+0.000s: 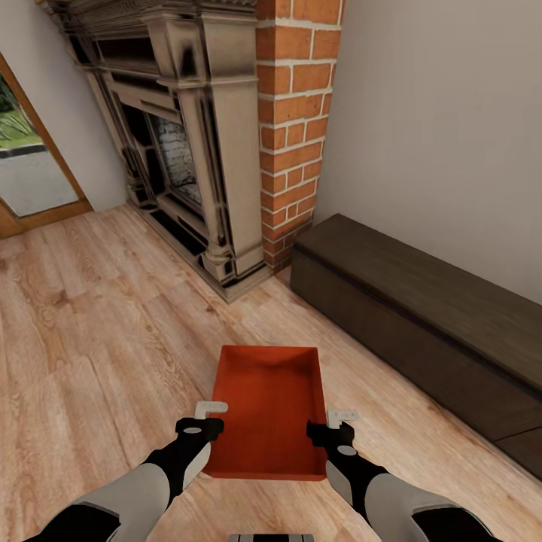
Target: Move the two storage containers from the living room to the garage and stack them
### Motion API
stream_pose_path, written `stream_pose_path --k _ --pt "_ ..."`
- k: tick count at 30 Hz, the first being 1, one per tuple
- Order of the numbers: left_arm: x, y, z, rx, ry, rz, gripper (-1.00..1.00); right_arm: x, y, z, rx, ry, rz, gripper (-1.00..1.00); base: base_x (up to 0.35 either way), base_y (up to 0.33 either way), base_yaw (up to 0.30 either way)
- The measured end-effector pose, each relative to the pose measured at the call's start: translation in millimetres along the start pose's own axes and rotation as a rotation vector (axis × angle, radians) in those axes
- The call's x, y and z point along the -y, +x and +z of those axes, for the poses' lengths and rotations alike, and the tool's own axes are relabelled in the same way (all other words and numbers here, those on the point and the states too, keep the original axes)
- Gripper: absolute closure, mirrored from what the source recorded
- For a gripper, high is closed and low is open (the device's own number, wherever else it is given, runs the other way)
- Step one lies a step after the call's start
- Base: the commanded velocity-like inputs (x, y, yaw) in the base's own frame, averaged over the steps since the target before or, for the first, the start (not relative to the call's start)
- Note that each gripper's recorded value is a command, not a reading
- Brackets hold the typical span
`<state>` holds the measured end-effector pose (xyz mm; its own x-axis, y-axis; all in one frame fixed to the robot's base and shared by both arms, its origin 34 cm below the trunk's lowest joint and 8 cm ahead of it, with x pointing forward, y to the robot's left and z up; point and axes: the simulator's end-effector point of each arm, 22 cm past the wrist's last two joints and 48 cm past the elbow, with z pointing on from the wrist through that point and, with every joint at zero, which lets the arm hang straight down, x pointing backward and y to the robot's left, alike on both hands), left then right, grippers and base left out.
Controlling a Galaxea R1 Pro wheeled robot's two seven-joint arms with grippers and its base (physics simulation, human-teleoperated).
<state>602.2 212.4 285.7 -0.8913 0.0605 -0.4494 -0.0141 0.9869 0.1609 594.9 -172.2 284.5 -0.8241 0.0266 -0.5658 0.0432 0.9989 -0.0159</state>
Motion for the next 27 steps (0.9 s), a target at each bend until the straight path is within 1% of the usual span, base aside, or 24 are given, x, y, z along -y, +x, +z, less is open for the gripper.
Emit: stream_pose_path --k 14,16,27 --pt "4.4 0.8 -0.6 -0.003 0.011 -0.006 -1.0 2.1 6.4 -0.5 -0.016 0.004 -0.002 -1.0 0.0 0.0 0.0" --pt "4.5 1.3 -0.6 -0.003 0.012 -0.006 -1.0 5.2 6.9 -0.1 -0.017 0.008 -0.003 -1.0 0.0 0.0 0.0" --pt "4.6 1.5 -0.6 -0.004 0.012 -0.007 -1.0 8.9 6.8 0.4 -0.016 0.012 -0.005 -1.0 0.0 0.0 0.0"
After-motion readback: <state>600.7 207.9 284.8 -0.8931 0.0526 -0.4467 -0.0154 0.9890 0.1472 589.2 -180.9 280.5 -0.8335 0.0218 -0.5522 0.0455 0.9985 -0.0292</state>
